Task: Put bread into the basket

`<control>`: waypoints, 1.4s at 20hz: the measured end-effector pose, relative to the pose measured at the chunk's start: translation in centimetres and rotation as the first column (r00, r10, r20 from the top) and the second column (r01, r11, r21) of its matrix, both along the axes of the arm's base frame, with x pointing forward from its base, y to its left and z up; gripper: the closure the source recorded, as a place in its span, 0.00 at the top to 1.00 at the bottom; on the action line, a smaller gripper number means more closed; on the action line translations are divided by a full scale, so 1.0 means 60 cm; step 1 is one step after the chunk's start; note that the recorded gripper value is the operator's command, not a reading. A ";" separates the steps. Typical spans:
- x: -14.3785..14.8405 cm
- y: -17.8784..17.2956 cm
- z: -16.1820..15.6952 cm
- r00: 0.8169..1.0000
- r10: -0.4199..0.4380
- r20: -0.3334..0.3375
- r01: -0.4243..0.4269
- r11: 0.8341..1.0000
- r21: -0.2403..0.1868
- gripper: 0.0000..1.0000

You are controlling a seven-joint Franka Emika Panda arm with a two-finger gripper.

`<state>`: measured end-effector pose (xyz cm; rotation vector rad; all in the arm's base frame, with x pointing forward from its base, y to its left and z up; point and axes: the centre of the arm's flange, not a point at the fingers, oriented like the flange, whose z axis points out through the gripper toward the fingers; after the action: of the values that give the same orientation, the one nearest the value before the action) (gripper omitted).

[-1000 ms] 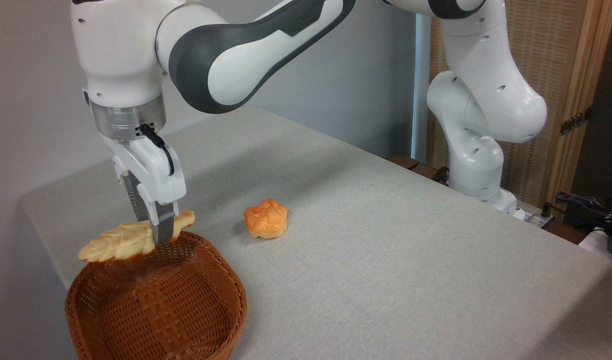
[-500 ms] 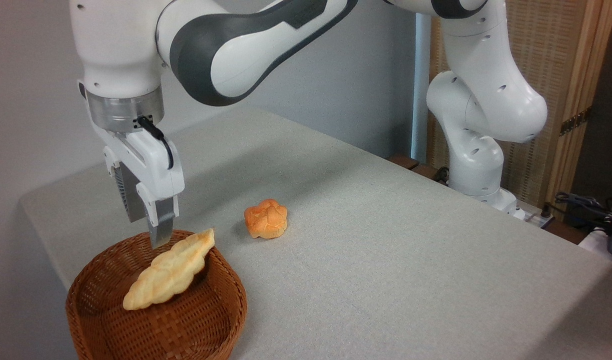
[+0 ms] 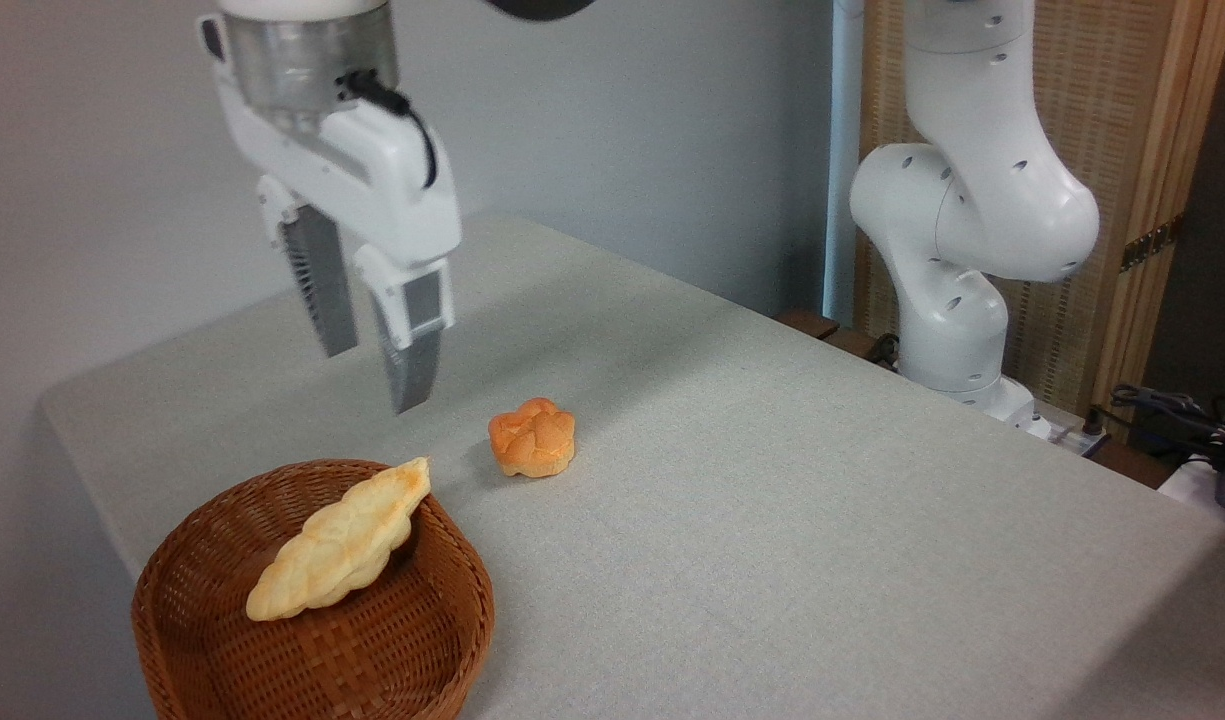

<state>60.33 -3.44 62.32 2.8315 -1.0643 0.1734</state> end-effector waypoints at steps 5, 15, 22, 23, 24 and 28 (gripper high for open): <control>-0.088 0.003 -0.025 0.997 -0.058 -0.058 0.063 0.994 0.089 1.00; -0.122 0.003 -0.038 0.994 -0.071 -0.080 0.082 0.985 0.151 1.00; -0.115 0.015 -0.012 0.997 -0.058 -0.042 0.063 0.987 0.147 1.00; -0.113 0.015 -0.009 0.998 -0.057 -0.038 0.062 0.988 0.143 1.00; -0.111 0.015 -0.006 0.998 -0.057 -0.034 0.061 0.988 0.140 1.00; -0.103 0.014 -0.002 0.998 -0.057 -0.027 0.060 0.989 0.136 1.00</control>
<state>54.15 -2.58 62.20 2.9090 -1.1972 0.0648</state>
